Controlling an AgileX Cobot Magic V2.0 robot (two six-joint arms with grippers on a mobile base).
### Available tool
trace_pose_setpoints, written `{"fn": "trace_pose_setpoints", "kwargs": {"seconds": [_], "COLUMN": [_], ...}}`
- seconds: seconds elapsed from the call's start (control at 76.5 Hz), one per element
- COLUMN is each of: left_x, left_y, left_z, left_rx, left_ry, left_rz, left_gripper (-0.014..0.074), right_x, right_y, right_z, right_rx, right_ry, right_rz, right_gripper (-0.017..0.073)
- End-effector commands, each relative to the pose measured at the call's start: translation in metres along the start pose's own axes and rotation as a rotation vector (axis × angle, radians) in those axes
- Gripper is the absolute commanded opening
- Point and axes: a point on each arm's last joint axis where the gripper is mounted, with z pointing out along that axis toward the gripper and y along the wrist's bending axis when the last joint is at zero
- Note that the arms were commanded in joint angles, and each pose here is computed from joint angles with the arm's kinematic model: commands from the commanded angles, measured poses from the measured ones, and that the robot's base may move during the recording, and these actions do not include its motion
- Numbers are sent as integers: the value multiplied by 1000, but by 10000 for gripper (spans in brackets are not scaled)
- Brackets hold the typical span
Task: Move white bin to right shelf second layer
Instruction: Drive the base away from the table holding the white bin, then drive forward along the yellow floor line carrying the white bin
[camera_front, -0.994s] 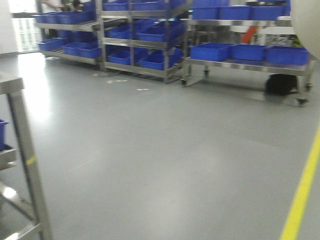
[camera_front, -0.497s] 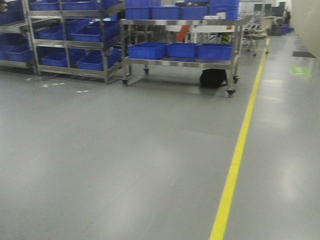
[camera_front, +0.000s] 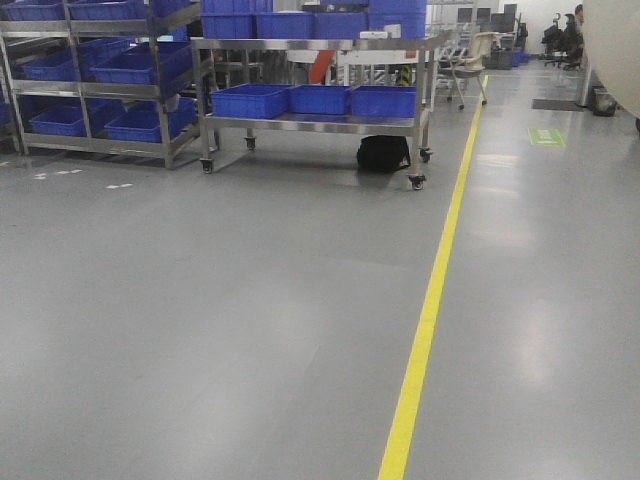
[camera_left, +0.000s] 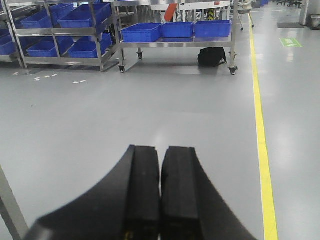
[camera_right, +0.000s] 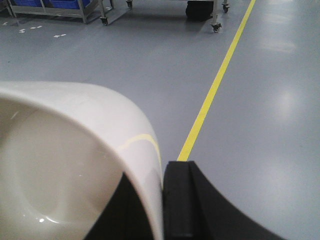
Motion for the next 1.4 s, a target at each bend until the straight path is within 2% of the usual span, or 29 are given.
{"fn": "trace_pose_setpoints", "kwargs": {"seconds": [0.0,1.386], "left_x": [4,4], "left_y": [0,0], "left_z": [1,1], "left_rx": [3,3], "left_ry": [-65,-65], "left_rz": [-5,-5], "left_gripper": [85,85], "right_x": [-19,-18], "right_y": [3,3], "right_z": [-4,-1], "right_rx": [-24,-22], "right_ry": [-135,-121], "right_rz": [-7,-8], "right_gripper": [55,55]}}
